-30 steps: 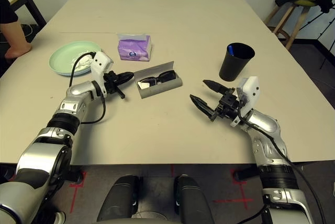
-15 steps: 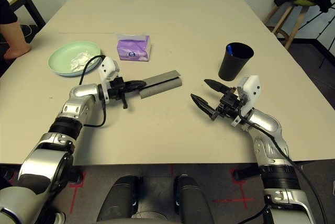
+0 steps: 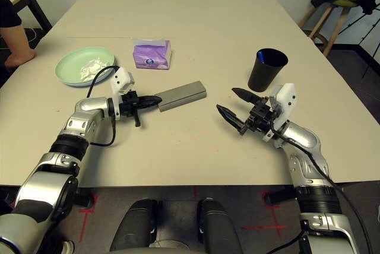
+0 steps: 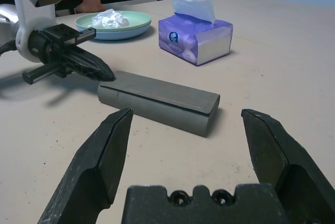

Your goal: Organize and tidy the items on the table.

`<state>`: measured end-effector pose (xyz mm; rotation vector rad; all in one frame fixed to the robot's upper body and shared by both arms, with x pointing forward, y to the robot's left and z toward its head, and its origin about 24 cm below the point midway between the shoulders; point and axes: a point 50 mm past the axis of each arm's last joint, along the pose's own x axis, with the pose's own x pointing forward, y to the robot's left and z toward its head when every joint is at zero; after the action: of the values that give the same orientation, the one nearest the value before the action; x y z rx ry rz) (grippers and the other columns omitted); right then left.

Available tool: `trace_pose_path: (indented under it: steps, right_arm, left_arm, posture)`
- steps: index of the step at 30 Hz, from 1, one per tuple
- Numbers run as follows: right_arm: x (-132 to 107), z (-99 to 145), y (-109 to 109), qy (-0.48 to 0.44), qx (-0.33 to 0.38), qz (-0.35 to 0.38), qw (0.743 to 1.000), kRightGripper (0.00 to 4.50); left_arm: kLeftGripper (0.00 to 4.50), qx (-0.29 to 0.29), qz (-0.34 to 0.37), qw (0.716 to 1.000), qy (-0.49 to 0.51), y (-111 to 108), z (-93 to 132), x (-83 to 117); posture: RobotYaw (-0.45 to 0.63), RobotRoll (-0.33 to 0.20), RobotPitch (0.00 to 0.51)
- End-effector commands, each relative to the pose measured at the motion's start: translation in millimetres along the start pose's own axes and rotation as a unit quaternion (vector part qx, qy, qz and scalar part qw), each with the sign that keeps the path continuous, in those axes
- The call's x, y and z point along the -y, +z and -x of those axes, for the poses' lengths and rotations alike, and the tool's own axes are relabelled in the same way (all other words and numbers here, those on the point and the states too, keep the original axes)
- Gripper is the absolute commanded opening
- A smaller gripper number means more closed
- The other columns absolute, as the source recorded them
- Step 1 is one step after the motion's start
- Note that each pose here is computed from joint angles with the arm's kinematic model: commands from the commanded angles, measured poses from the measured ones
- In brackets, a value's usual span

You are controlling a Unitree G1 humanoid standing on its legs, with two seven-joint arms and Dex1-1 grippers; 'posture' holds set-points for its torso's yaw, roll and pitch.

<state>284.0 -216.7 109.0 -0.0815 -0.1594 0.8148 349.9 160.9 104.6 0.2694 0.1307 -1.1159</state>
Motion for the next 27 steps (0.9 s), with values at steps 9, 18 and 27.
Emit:
trace_pose_path:
  steps: [9, 18, 27]
  right_arm:
    - [15.7, -1.1, 7.5, 0.014, -0.024, 0.017, 0.999, 4.5]
    - [25.8, 10.0, 16.0, 0.125, -0.135, 0.031, 0.983, 4.5]
    - [51.0, 33.6, 30.6, 0.243, -0.347, 0.183, 0.887, 4.5]
  left_arm:
    - [2.5, 0.106, -0.079, 0.988, -0.081, 39.3, 4.3, 10.7]
    - [4.48, 0.13, -0.046, 0.973, -0.187, 46.4, 0.0, 40.2]
    - [4.48, 0.129, -0.046, 0.972, -0.19, 41.4, -9.8, 44.3]
  posture:
    - [0.16, 0.0, 0.085]
    - [0.15, 0.0, 0.089]
    - [0.13, 0.0, 0.087]
